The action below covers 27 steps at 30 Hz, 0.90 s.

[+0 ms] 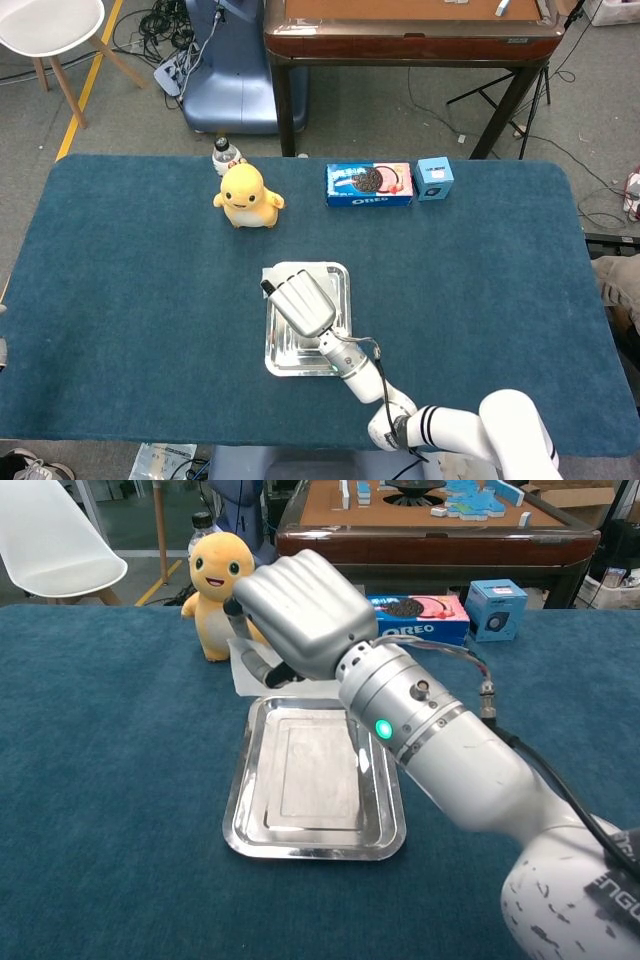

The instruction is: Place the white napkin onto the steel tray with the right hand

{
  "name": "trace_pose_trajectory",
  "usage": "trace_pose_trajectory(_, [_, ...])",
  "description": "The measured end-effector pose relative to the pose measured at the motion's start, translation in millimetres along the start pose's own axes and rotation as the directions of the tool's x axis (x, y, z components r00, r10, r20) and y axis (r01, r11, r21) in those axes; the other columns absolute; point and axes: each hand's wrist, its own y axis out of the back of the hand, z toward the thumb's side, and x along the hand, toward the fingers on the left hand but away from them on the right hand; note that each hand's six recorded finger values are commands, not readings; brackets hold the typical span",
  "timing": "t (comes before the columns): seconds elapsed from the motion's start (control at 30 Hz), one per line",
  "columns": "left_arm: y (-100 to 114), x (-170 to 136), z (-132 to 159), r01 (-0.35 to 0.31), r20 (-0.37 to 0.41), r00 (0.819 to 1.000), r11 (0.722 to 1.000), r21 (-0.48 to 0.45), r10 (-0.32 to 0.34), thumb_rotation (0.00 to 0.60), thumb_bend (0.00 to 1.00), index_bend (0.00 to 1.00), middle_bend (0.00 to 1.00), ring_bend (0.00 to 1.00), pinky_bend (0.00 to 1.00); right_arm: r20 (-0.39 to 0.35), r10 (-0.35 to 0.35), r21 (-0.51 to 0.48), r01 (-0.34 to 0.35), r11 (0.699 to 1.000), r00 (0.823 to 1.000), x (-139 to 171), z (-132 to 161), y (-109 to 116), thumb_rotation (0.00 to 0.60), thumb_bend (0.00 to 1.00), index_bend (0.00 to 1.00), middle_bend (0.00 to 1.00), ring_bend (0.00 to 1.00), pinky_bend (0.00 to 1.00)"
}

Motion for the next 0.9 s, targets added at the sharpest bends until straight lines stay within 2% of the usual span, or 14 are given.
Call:
trace_pose_trajectory(0.47, [-0.6,-0.4,0.8,0.006,0.001,1.000,1.000,0.004,-0.006,0.600,0.48,0.32,0.28,0.22,0.36,0.013,0.070,-0.003,-0.070,0.998,0.997,18.1,6.1,0.5,0.600,0.45,0.62,1.00,1.00,1.00])
trace_pose_trajectory(0.9, [-1.3,-0.7,1.1,0.010,0.002,1.000,1.000,0.003,-0.010,0.600,0.48,0.33,0.28,0.22,0.36,0.012,0.114,-0.029,-0.113,0.993,0.993,26.0,8.2,-8.1,0.600,0.45,0.62,1.00,1.00,1.00])
